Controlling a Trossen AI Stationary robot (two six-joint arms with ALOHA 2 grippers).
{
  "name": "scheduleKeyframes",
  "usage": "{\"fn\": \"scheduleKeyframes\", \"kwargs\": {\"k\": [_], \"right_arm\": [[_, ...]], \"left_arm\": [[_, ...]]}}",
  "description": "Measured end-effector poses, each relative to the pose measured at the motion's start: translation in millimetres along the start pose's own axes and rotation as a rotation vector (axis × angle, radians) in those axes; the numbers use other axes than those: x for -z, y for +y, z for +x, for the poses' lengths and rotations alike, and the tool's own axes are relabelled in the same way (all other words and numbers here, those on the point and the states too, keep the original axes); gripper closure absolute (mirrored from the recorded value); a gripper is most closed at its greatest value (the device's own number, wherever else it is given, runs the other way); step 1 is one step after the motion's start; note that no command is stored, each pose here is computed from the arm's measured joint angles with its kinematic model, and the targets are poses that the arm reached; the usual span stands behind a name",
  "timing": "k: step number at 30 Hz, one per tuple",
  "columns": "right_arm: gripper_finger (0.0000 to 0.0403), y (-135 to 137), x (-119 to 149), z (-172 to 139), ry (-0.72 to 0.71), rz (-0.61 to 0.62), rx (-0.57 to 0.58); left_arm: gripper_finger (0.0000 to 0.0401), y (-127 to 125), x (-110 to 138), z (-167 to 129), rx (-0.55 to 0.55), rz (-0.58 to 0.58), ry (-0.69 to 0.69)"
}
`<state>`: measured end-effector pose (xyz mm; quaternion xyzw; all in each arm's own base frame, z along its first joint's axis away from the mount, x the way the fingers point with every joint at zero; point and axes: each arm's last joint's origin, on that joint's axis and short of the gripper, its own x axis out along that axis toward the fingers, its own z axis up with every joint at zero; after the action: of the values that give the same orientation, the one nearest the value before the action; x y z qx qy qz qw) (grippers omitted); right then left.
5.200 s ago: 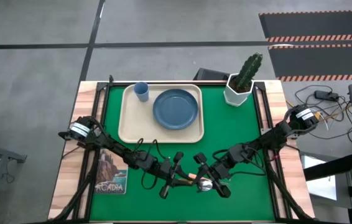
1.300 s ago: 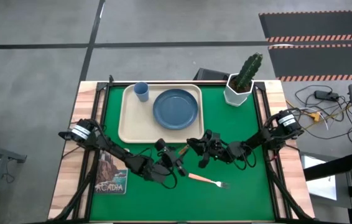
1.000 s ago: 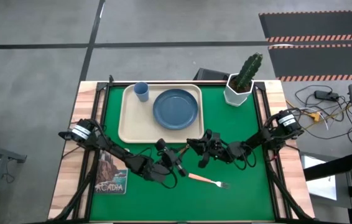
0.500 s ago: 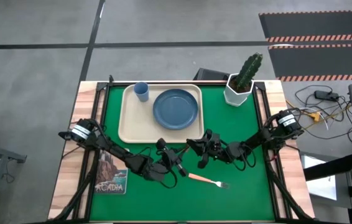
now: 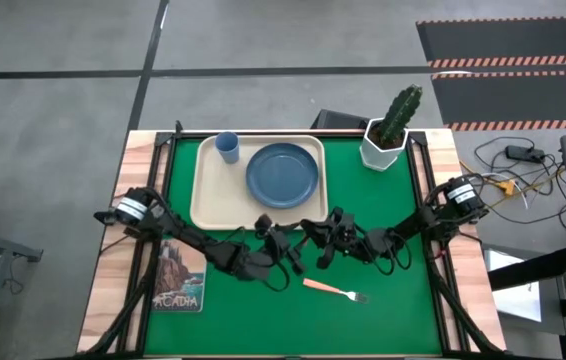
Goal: Pick and place plate/cup/fork/spoon on tray
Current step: Put the orange spoon on the white tray to the left of the dark blue plate
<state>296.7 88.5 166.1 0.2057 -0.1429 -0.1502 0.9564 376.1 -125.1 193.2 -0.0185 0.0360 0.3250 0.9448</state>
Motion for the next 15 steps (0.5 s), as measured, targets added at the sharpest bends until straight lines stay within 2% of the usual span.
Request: {"fn": "scheduleKeyframes", "kwargs": {"k": [3, 7, 10, 15], "right_arm": [[0.0394, 0.1, -0.6, 0.0, -0.005, 0.010, -0.001], [0.0394, -0.3, -0.7, 0.0, -0.009, 0.009, 0.014], [0.0394, -0.5, -0.7, 0.1, -0.010, 0.009, 0.015], [0.0394, -0.7, -0.8, 0.1, -0.012, 0.009, 0.024]], "left_arm": [[0.0221, 2.3, -0.3, 4.6, 0.014, -0.001, 0.004], [0.0242, 2.5, -0.4, 5.3, 0.021, -0.003, 0.005], [0.0283, 2.4, -0.4, 5.2, 0.022, -0.005, 0.005], [0.0374, 2.2, -0.3, 5.2, 0.029, -0.012, 0.006]]}}
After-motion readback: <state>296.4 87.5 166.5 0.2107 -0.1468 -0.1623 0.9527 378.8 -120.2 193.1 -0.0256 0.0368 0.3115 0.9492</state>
